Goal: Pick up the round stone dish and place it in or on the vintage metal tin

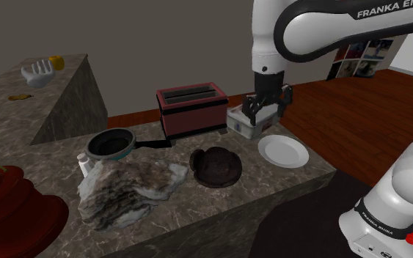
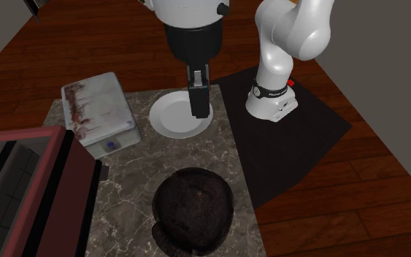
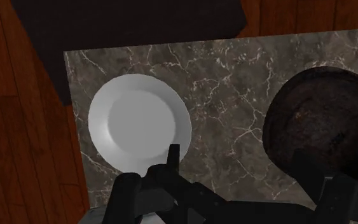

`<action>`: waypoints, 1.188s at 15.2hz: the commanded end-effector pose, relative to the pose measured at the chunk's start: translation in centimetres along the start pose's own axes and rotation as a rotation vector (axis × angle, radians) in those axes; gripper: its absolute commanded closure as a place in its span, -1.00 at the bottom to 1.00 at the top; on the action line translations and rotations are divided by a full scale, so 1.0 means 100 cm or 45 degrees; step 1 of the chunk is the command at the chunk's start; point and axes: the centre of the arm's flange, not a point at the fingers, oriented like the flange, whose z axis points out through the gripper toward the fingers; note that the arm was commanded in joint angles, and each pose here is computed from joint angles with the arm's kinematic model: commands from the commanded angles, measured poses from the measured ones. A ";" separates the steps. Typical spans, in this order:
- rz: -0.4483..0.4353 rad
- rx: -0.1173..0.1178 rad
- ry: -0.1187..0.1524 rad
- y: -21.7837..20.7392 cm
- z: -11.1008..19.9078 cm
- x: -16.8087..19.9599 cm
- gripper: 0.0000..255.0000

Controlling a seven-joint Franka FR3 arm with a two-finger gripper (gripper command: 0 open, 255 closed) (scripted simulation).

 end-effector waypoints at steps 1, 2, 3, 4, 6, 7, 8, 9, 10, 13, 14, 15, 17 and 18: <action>0.091 -0.004 -0.021 -0.023 0.009 0.005 -1.00; 0.132 -0.007 -0.030 -0.036 0.014 0.008 -1.00; 0.173 -0.010 -0.039 -0.048 0.018 0.011 -1.00; 0.214 -0.013 -0.048 -0.060 0.023 0.015 -1.00; 0.296 -0.018 -0.066 -0.084 0.033 0.024 -1.00; 0.337 -0.021 -0.075 -0.096 0.037 0.029 -1.00; 0.378 -0.023 -0.084 -0.108 0.042 0.034 -1.00; 0.419 -0.026 -0.093 -0.119 0.047 0.040 -1.00; 0.460 -0.029 -0.102 -0.130 0.052 0.046 -1.00; 0.583 -0.037 -0.130 -0.163 0.068 0.066 -1.00; 0.624 -0.040 -0.139 -0.173 0.073 0.073 -1.00; 0.665 -0.042 -0.148 -0.183 0.079 0.080 -1.00; 0.747 -0.048 -0.166 -0.202 0.090 0.096 -1.00; 0.788 -0.050 -0.175 -0.211 0.095 0.104 -1.00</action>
